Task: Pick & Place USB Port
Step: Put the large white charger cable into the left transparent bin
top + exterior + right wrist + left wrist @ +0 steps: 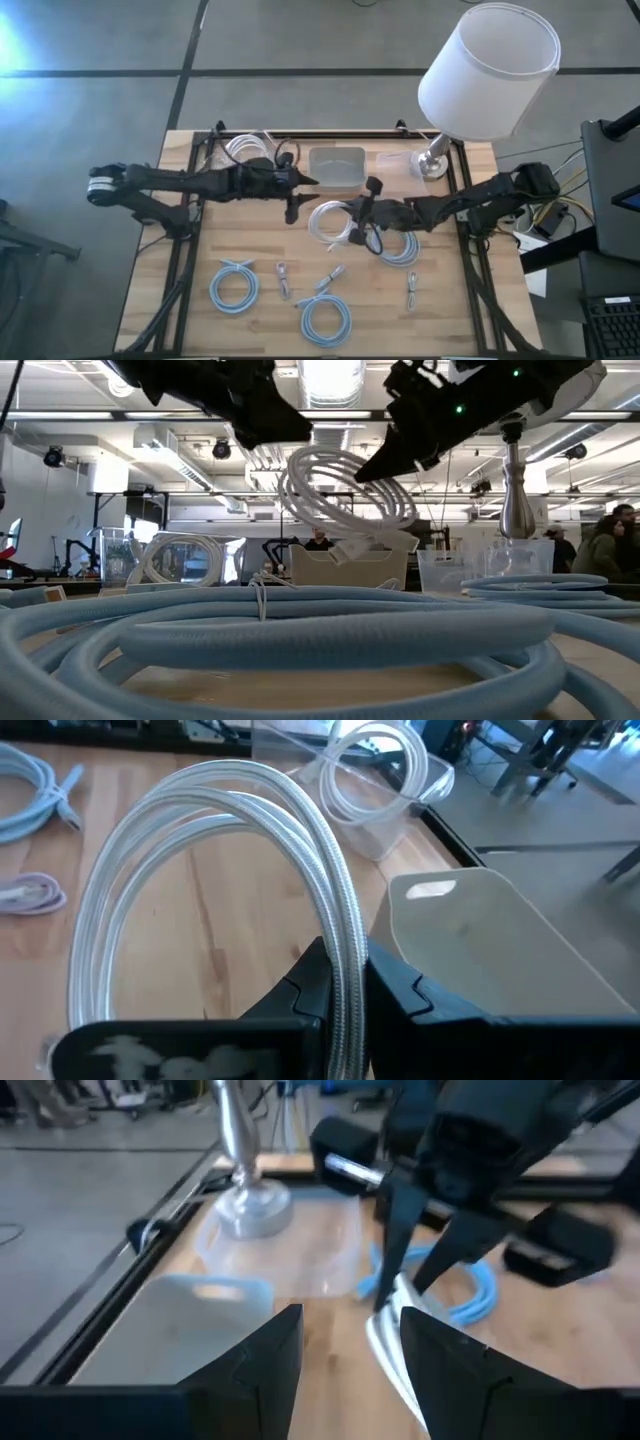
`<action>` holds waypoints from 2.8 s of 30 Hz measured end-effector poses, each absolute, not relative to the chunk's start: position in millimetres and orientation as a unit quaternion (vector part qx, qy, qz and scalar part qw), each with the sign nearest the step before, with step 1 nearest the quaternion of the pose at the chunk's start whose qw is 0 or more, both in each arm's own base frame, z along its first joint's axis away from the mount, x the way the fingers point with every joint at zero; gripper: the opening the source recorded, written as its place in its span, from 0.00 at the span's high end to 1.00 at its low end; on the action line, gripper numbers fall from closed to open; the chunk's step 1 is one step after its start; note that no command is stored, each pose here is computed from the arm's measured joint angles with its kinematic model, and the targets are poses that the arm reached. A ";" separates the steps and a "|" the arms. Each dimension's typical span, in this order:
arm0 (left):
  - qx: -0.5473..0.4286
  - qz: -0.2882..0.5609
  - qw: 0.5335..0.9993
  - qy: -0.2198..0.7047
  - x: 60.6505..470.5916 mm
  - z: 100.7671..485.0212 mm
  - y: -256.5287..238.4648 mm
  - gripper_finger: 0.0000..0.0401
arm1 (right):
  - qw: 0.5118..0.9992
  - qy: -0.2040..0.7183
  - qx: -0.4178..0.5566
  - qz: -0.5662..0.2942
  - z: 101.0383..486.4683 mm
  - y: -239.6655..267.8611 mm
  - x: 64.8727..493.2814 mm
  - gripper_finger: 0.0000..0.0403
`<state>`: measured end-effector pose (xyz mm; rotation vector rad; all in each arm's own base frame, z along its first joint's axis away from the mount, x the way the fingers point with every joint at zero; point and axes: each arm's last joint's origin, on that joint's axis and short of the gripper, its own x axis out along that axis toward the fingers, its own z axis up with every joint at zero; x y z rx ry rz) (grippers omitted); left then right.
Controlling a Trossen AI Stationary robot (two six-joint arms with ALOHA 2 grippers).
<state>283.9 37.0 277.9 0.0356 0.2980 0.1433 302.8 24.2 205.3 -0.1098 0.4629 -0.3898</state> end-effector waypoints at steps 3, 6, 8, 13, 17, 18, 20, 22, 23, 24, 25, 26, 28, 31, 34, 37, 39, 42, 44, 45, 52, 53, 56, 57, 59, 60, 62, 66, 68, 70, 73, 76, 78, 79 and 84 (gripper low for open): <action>0.020 0.071 0.983 0.166 293.0 266.4 37.7 0.57 | 0.950 0.236 -0.055 -0.196 198.7 21.5 307.5 0.93; 0.020 0.067 0.981 0.181 302.6 257.5 36.7 0.57 | 0.947 0.247 -0.058 -0.197 192.0 21.2 313.2 0.93; 0.020 0.064 0.979 0.191 309.0 251.9 35.7 0.57 | 0.945 0.255 -0.060 -0.197 188.0 21.6 316.7 0.93; 0.012 0.054 0.976 0.208 323.0 241.1 30.1 0.57 | 0.939 0.273 -0.066 -0.198 183.2 22.7 327.4 0.93; 0.008 0.050 0.974 0.220 328.7 234.1 27.3 0.57 | 0.934 0.288 -0.072 -0.200 182.1 23.6 336.6 0.93; 0.008 0.048 0.973 0.227 329.1 231.3 26.4 0.57 | 0.933 0.292 -0.072 -0.200 182.9 23.9 338.8 0.93; 0.008 0.047 0.971 0.236 329.6 228.1 25.6 0.57 | 0.928 0.302 -0.077 -0.202 183.2 24.1 342.2 0.93; 0.007 0.046 0.966 0.256 328.0 224.2 25.3 0.57 | 0.924 0.314 -0.080 -0.202 183.5 24.3 345.2 0.93; 0.008 0.049 0.963 0.266 327.3 222.0 25.5 0.57 | 0.922 0.319 -0.080 -0.203 184.7 24.3 346.6 0.93; 0.009 0.055 0.958 0.280 325.5 220.0 25.6 0.57 | 0.920 0.325 -0.078 -0.204 186.1 24.5 347.5 0.93; 0.011 0.062 0.954 0.292 324.1 218.1 25.3 0.57 | 0.918 0.330 -0.075 -0.205 187.3 24.5 348.3 0.93; 0.014 0.070 0.951 0.300 323.1 217.1 25.3 0.57 | 0.916 0.335 -0.073 -0.207 188.2 24.6 349.2 0.93; 0.019 0.081 0.946 0.315 320.5 215.8 25.0 0.57 | 0.914 0.340 -0.070 -0.209 190.2 24.8 350.7 0.93; 0.021 0.086 0.943 0.322 320.1 213.9 25.4 0.57 | 0.916 0.335 -0.069 -0.209 194.6 25.1 353.1 0.93; 0.022 0.090 0.939 0.331 318.8 209.7 25.6 0.61 | 0.920 0.326 -0.061 -0.210 200.5 25.8 356.3 0.93; 0.022 0.089 0.937 0.338 316.8 205.3 25.5 0.69 | 0.922 0.320 -0.060 -0.208 204.6 26.2 358.6 0.93; 0.021 0.089 0.937 0.338 315.9 203.5 25.3 0.75 | 0.923 0.319 -0.062 -0.207 206.4 26.3 359.5 0.93; 0.018 0.092 0.937 0.338 315.5 202.8 25.4 0.86 | 0.923 0.320 -0.062 -0.204 206.7 26.6 359.7 0.93; 0.017 0.092 0.937 0.336 315.7 203.0 25.6 0.92 | 0.923 0.321 -0.062 -0.203 206.2 26.8 359.4 0.93; 0.017 0.093 0.938 0.335 315.8 203.0 25.6 0.92 | 0.922 0.323 -0.062 -0.202 205.7 26.7 359.1 0.93; 0.014 0.093 0.938 0.335 315.7 202.8 25.2 0.91 | 0.920 0.337 -0.065 -0.191 203.4 27.0 356.8 0.85; 0.014 0.093 0.937 0.336 315.5 202.4 24.8 0.90 | 0.919 0.339 -0.066 -0.190 202.8 26.9 356.4 0.83; 0.015 0.093 0.937 0.337 315.4 202.2 23.6 0.87 | 0.918 0.342 -0.067 -0.188 202.0 27.1 355.9 0.77; 0.015 0.093 0.937 0.337 315.4 202.1 23.7 0.88 | 0.918 0.342 -0.067 -0.188 202.0 27.2 355.9 0.75; 0.014 0.093 0.937 0.336 315.5 202.3 23.7 0.90 | 0.918 0.344 -0.067 -0.187 201.8 27.8 355.6 0.71; 0.014 0.093 0.938 0.335 315.3 202.8 23.6 0.91 | 0.918 0.344 -0.068 -0.186 201.7 28.7 355.5 0.70; 0.015 0.096 0.938 0.333 314.7 204.1 23.6 0.92 | 0.917 0.347 -0.075 -0.182 201.8 30.2 354.7 0.67; 0.014 0.107 0.931 0.348 310.3 205.0 23.6 0.92 | 0.916 0.350 -0.087 -0.178 202.1 35.8 352.9 0.63; 0.005 0.110 0.922 0.371 306.4 202.0 22.1 0.91 | 0.915 0.352 -0.089 -0.175 202.0 38.2 352.3 0.61; -0.004 0.112 0.911 0.397 302.2 198.1 19.3 0.90 | 0.916 0.352 -0.090 -0.171 202.1 40.3 352.0 0.60; -0.004 0.126 0.897 0.423 295.7 197.1 16.3 0.91 | 0.917 0.351 -0.091 -0.168 202.0 42.7 351.7 0.58; 0.015 0.158 0.887 0.434 288.1 201.7 15.7 0.92 | 0.915 0.355 -0.092 -0.169 201.5 42.5 351.0 0.57; 0.023 0.185 0.884 0.429 282.4 208.5 16.4 0.92 | 0.913 0.360 -0.093 -0.170 200.7 42.2 350.2 0.56; 0.028 0.199 0.884 0.422 279.3 213.5 17.2 0.92 | 0.911 0.364 -0.093 -0.170 200.1 42.1 349.6 0.56; 0.054 0.258 0.883 0.387 259.2 241.0 20.5 0.90 | 0.908 0.372 -0.094 -0.170 198.8 42.0 348.3 0.57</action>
